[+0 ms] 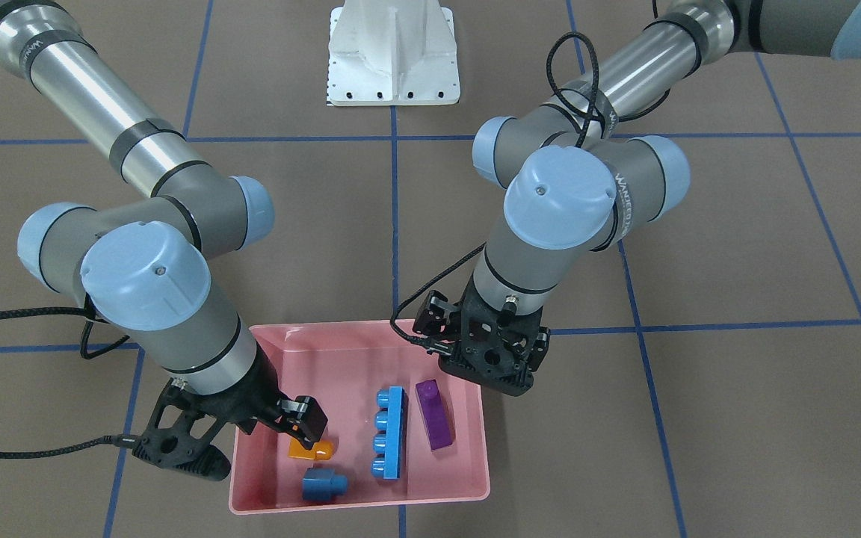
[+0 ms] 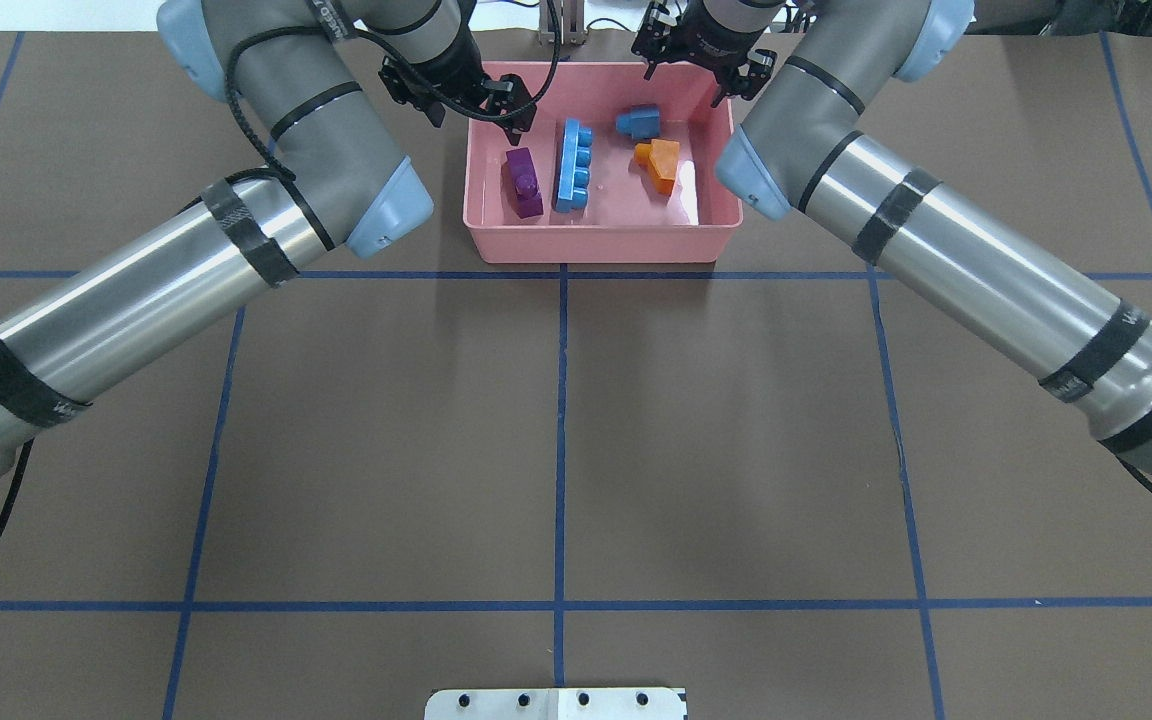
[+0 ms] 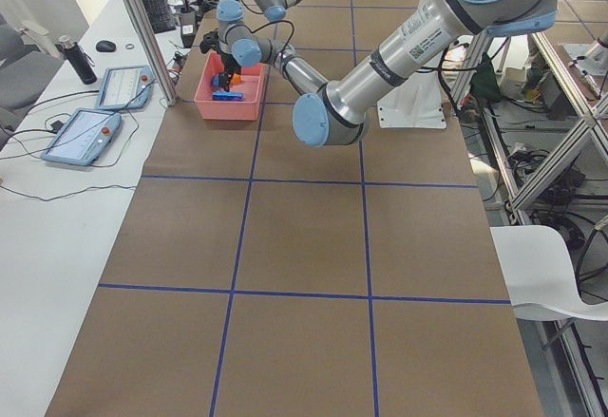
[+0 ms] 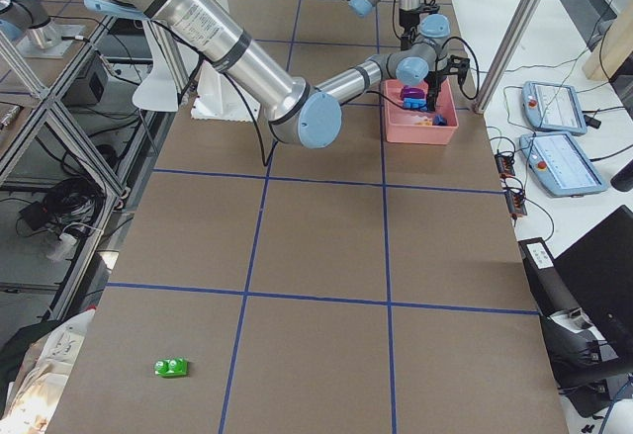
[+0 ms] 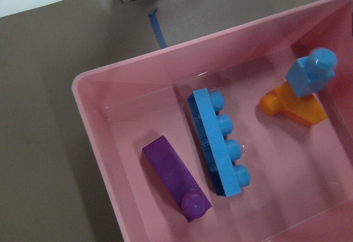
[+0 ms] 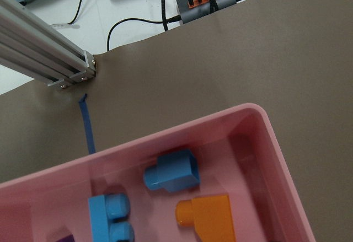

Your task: Put all blocks into box

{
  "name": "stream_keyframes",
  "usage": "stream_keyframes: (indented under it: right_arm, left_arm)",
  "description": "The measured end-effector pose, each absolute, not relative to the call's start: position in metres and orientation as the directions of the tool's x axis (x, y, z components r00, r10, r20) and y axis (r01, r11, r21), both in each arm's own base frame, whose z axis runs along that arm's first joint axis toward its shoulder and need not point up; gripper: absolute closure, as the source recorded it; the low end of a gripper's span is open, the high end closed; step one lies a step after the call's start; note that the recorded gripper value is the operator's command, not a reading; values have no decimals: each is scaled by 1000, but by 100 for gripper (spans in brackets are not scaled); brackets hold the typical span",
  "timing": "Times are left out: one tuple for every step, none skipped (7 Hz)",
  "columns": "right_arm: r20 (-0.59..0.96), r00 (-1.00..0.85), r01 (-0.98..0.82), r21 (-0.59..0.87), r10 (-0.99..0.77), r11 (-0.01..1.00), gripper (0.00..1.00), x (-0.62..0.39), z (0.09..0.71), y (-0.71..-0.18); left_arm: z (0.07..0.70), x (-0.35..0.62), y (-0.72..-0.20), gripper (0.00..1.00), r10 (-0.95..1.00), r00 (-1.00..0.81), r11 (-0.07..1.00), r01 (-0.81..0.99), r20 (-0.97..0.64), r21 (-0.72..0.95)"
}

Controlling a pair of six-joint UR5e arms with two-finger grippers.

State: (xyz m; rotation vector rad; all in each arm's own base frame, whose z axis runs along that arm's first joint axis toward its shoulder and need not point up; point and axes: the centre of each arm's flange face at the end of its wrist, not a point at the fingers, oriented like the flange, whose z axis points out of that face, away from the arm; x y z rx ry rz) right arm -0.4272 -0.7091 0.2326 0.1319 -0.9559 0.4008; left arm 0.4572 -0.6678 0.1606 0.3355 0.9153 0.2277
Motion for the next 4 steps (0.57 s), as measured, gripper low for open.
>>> stream_keyframes:
  right_arm:
    - [826, 499, -376, -69, 264, 924, 0, -408, 252, -687]
    - [832, 487, -362, -82, 264, 928, 0, -380, 273, -670]
    - [838, 482, -347, -88, 257, 934, 0, -343, 299, -655]
    - [838, 497, -321, -66, 227, 945, 0, -303, 337, -630]
  left_arm:
    - [177, 437, -660, 0, 313, 608, 932, -49, -730, 359]
    - [203, 413, -643, 0, 302, 619, 936, -48, -725, 348]
    - [237, 388, -620, 0, 307, 626, 934, -56, -717, 352]
    - [273, 361, -597, 0, 321, 637, 930, -73, -701, 359]
